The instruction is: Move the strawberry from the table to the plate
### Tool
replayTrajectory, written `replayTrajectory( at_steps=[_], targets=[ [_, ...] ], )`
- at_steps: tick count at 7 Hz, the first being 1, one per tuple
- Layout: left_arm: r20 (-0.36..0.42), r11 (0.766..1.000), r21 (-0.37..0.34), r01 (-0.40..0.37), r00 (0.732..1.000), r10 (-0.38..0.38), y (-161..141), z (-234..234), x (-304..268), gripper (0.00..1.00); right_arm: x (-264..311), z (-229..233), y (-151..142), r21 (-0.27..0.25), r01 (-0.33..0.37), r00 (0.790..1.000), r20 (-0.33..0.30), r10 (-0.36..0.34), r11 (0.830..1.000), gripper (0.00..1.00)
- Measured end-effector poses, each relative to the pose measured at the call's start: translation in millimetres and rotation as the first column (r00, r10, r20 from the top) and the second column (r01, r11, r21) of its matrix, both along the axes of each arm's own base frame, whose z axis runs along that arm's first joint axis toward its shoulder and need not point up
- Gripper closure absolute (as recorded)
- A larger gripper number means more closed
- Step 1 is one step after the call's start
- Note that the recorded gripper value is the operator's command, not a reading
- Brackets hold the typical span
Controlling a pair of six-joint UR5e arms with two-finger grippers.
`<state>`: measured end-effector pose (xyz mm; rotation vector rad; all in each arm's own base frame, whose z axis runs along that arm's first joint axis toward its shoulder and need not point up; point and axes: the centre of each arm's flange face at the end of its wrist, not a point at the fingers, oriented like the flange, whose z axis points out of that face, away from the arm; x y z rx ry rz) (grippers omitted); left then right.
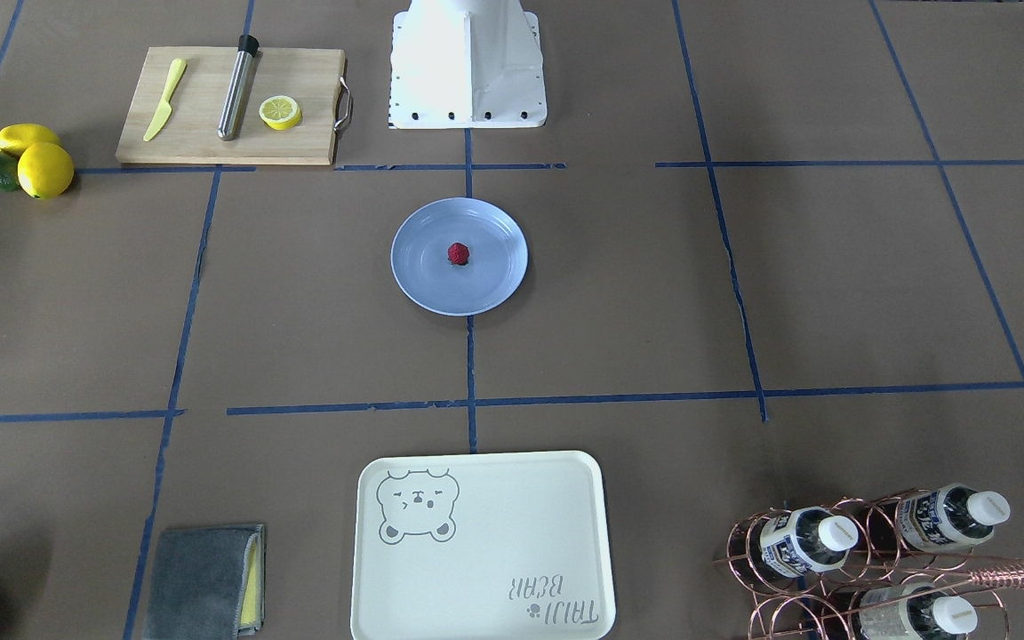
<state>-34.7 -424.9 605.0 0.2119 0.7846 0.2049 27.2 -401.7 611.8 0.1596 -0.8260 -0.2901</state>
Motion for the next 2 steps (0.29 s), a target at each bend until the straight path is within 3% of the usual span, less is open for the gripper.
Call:
replayTrajectory(
  at_steps=[2],
  targets=[
    [-0.001,1.000,0.009,0.009,1.000,-0.009,-0.1,-4.1,-4.1,0.00,0.3,-0.1,0.6,-0.001,-0.001,1.000,0.000,0.001,1.000,0.00]
  ],
)
